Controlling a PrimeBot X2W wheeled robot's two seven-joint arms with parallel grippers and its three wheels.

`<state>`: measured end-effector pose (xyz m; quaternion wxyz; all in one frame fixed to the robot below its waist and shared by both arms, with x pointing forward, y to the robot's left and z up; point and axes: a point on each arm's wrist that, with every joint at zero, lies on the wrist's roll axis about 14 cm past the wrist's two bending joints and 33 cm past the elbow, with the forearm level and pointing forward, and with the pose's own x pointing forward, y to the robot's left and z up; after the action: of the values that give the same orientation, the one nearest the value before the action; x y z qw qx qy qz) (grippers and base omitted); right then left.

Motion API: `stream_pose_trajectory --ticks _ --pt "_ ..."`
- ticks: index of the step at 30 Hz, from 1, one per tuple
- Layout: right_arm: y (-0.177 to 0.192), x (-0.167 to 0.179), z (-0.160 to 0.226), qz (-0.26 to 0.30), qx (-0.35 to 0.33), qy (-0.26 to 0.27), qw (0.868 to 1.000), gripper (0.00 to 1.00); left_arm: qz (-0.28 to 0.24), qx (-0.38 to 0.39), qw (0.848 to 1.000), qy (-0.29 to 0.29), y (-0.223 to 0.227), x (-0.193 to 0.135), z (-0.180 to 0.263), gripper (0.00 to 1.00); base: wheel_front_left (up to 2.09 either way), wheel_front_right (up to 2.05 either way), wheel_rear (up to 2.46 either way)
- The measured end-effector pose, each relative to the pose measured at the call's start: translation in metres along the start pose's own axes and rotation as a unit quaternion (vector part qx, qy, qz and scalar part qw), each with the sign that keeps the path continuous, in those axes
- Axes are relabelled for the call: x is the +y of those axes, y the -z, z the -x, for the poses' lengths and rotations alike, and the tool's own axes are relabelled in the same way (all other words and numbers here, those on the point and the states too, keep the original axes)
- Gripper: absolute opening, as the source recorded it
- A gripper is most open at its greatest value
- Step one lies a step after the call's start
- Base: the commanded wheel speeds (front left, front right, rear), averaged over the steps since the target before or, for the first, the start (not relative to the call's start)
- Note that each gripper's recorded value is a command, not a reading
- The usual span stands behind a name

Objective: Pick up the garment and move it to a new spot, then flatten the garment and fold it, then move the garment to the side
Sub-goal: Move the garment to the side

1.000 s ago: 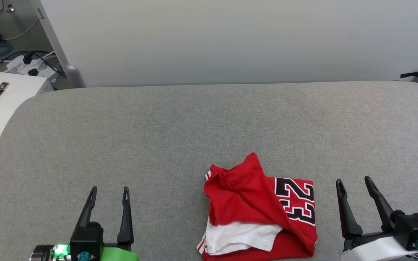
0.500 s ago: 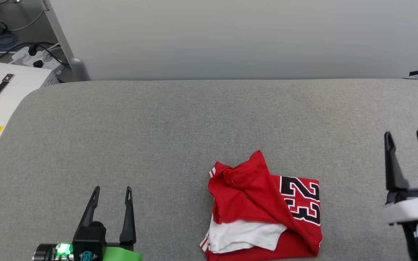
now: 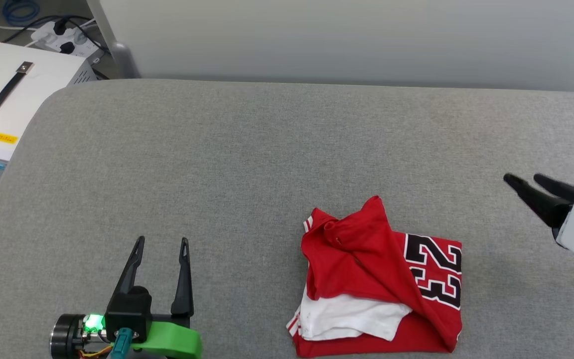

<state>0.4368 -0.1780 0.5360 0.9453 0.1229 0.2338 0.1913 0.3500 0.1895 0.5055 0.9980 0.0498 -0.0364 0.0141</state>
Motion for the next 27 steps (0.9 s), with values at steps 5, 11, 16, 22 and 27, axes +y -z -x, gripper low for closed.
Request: stream_pose_trajectory --ticks 5,11,16,22,27 --pt "0.049 0.003 -0.007 -0.045 0.136 -0.028 0.989 1.00 0.001 0.005 1.000 -0.003 0.003 0.001 -0.003 1.00 0.00 0.00 0.00" --pt "0.113 0.008 -0.011 -0.083 0.247 -0.039 0.965 1.00 0.004 0.010 1.000 -0.005 0.007 0.002 -0.007 1.00 0.00 0.00 0.00" --pt "0.146 0.021 -0.019 -0.101 0.288 -0.055 0.951 1.00 0.003 0.019 1.000 -0.010 0.012 0.004 -0.009 1.00 0.00 0.00 0.00" --pt "0.177 0.034 -0.029 -0.116 0.319 -0.069 0.938 1.00 0.001 0.026 1.000 -0.016 0.018 0.008 -0.013 1.00 0.00 0.00 0.00" --pt "0.189 0.043 -0.037 -0.116 0.316 -0.077 0.938 1.00 0.000 0.030 0.999 -0.020 0.020 0.010 -0.013 1.00 0.00 0.00 0.00"
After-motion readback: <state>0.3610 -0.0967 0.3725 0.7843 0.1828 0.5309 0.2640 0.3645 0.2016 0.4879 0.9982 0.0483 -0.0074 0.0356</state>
